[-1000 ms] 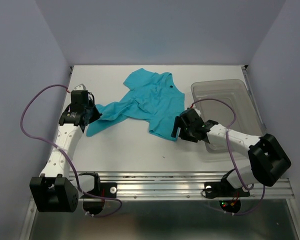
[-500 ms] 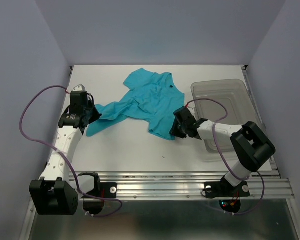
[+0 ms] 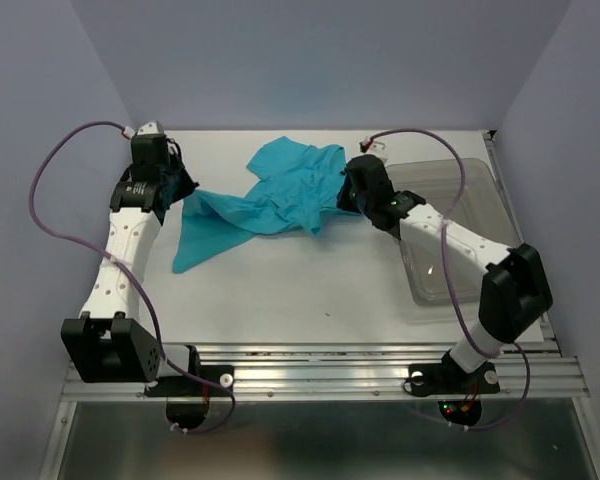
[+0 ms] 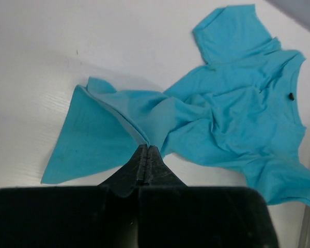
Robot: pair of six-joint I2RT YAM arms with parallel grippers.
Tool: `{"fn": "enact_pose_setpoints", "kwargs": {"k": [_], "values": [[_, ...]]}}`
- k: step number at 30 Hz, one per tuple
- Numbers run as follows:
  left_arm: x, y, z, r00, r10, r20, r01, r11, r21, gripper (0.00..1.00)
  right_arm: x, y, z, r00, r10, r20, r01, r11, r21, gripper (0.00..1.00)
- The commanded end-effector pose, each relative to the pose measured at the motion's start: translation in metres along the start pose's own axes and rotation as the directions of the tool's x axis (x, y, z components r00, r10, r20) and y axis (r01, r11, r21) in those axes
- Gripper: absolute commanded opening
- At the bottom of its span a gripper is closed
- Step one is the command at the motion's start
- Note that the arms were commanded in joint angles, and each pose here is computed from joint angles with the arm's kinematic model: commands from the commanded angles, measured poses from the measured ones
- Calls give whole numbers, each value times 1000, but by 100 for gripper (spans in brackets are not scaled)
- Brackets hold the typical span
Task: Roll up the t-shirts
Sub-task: Flatten out the T-shirt at the center of the board.
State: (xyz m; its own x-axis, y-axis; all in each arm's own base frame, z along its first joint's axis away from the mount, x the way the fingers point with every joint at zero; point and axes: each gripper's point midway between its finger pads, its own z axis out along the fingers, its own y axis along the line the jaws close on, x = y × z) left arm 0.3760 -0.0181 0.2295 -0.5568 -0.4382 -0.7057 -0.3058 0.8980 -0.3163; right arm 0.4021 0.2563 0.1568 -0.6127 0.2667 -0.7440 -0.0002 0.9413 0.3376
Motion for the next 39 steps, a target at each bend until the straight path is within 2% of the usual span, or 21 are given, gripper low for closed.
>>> {"fn": "enact_pose_setpoints", "kwargs": {"k": [1,3,6,7,9,10,13,15,16,17,18,19,20,21,22,25,31,33,34,35,39], "values": [[-46,-8,-43,989,12,146,-17,999,33,0,-58,-19,-46,988,-63,143,55,997,57,1],[-38,-6,-50,990,5,142,-11,999,42,0,-56,-24,-66,988,-45,148,39,998,41,1],[-9,18,-52,994,-25,109,24,1000,6,0,-25,-47,-83,995,-15,97,11,999,48,1],[11,31,-51,996,-32,88,33,999,-20,0,3,-65,-83,999,-13,38,10,997,82,1],[34,46,-49,996,-57,62,60,997,-52,0,22,-82,-96,1000,0,10,-1,995,99,1],[56,59,-46,997,-72,30,75,994,-79,0,45,-97,-96,999,6,-33,-2,992,128,1],[93,75,-43,992,-124,-28,120,987,-106,0,75,-112,-105,995,31,-100,-17,990,139,1],[99,73,-45,988,-145,-45,140,986,-95,0,84,-114,-106,992,39,-123,-22,991,134,2],[93,69,-48,987,-160,-31,157,984,-84,0,88,-114,-106,990,48,-133,-30,990,135,11],[91,67,-50,986,-164,-23,162,984,-77,0,89,-114,-105,989,51,-138,-32,990,135,14],[89,66,-50,986,-166,-15,164,984,-72,0,88,-111,-105,989,54,-141,-36,991,126,29],[89,66,-49,985,-172,-13,170,983,-71,0,87,-109,-104,988,57,-141,-39,991,126,29],[91,67,-47,984,-175,-19,173,982,-75,0,86,-108,-103,988,58,-145,-40,991,125,44],[92,67,-45,984,-178,-26,175,981,-80,0,86,-105,-102,987,61,-150,-43,992,118,45],[94,68,-44,983,-178,-33,175,981,-85,0,83,-102,-101,986,68,-151,-51,992,113,51],[92,69,-44,984,-178,-28,175,981,-89,0,87,-96,-102,980,90,-175,-74,993,95,55],[79,69,-51,984,-176,17,177,980,-95,0,113,-94,-107,956,153,-251,-136,987,86,56],[79,69,-50,984,-176,15,176,979,-100,0,129,-99,-107,945,167,-282,-143,984,103,63],[77,69,-50,985,-174,20,175,979,-103,0,132,-101,-106,939,195,-283,-168,979,119,74],[78,70,-50,985,-174,17,175,979,-104,0,140,-109,-105,935,211,-284,-174,973,151,78],[75,69,-51,985,-170,25,171,980,-101,0,148,-119,-99,930,271,-248,-222,952,208,79]]}}
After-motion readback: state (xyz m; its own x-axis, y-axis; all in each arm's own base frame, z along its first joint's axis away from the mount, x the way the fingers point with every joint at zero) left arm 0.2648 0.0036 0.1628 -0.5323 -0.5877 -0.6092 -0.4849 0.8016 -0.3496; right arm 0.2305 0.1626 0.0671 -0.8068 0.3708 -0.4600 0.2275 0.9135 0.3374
